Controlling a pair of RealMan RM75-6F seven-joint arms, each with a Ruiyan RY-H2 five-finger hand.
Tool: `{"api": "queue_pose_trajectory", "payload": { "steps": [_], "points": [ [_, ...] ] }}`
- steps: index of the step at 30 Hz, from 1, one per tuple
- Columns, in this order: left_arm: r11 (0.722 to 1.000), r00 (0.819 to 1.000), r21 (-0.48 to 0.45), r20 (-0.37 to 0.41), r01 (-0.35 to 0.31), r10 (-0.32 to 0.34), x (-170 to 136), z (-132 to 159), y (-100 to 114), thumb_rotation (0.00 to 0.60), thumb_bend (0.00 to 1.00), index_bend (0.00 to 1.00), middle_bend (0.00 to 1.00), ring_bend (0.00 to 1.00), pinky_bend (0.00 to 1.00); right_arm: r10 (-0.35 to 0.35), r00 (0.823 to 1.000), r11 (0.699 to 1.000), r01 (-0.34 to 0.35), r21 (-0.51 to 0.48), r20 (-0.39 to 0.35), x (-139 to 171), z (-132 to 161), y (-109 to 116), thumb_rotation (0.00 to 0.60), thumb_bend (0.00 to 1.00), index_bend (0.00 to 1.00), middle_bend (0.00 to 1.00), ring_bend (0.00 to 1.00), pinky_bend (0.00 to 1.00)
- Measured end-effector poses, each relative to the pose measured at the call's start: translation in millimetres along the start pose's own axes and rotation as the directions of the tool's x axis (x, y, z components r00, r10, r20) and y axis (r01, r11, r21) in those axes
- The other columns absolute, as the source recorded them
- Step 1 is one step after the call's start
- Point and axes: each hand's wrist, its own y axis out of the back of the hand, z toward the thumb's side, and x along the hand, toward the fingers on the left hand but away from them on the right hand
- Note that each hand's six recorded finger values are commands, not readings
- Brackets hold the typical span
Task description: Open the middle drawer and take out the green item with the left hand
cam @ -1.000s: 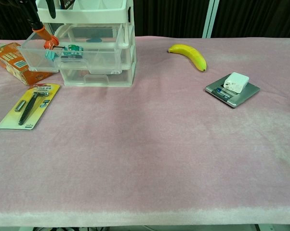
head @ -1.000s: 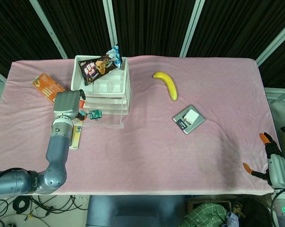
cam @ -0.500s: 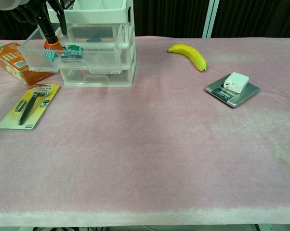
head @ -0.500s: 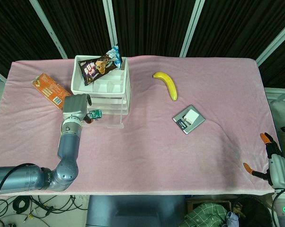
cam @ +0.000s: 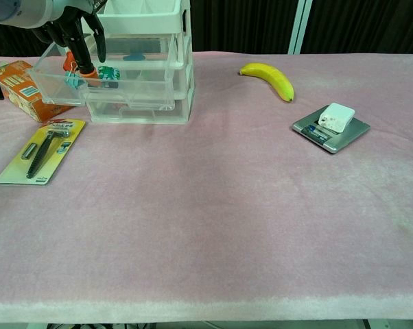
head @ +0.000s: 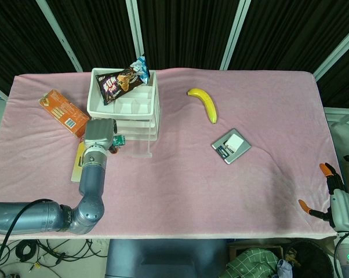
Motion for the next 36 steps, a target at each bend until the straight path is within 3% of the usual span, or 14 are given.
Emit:
{"api": "queue_pose_trajectory", "payload": {
  "steps": [8, 17, 30, 36],
  "points": [
    [0.999, 0.999, -0.033, 0.013, -0.034, 0.034, -0.3, 6.5, 5.4, 0.600, 0.19, 0.42, 1.00, 1.00, 1.00, 0.001, 1.000, 1.000, -0.001, -0.002, 0.001, 0.1, -0.3, 0.2, 0.600, 0.12, 0.00, 0.00, 0.00, 0.12],
    [0.997, 0.998, -0.050, -0.041, -0.058, 0.056, -1.6, 0.3, 9.8, 0.600, 0.19, 0.42, 1.00, 1.00, 1.00, 0.005, 1.000, 1.000, -0.005, -0.011, 0.002, 0.3, 0.1, -0.6, 0.600, 0.12, 0.00, 0.00, 0.00, 0.12],
    [0.988, 0.993, -0.150, -0.109, 0.031, -0.048, -5.7, 6.5, 3.3, 0.600, 0.19, 0.37, 1.00, 1.00, 1.00, 0.011, 1.000, 0.999, -0.010, -0.040, 0.005, 1.2, -0.5, 0.6, 0.600, 0.12, 0.00, 0.00, 0.00, 0.12],
    [0.989, 0.992, -0.145, -0.122, 0.026, -0.044, -3.3, 8.9, 4.1, 0.600, 0.19, 0.38, 1.00, 1.00, 1.00, 0.008, 1.000, 0.999, -0.008, -0.043, 0.007, 1.3, -0.8, 1.2, 0.600, 0.12, 0.00, 0.00, 0.00, 0.12]
  ]
}}
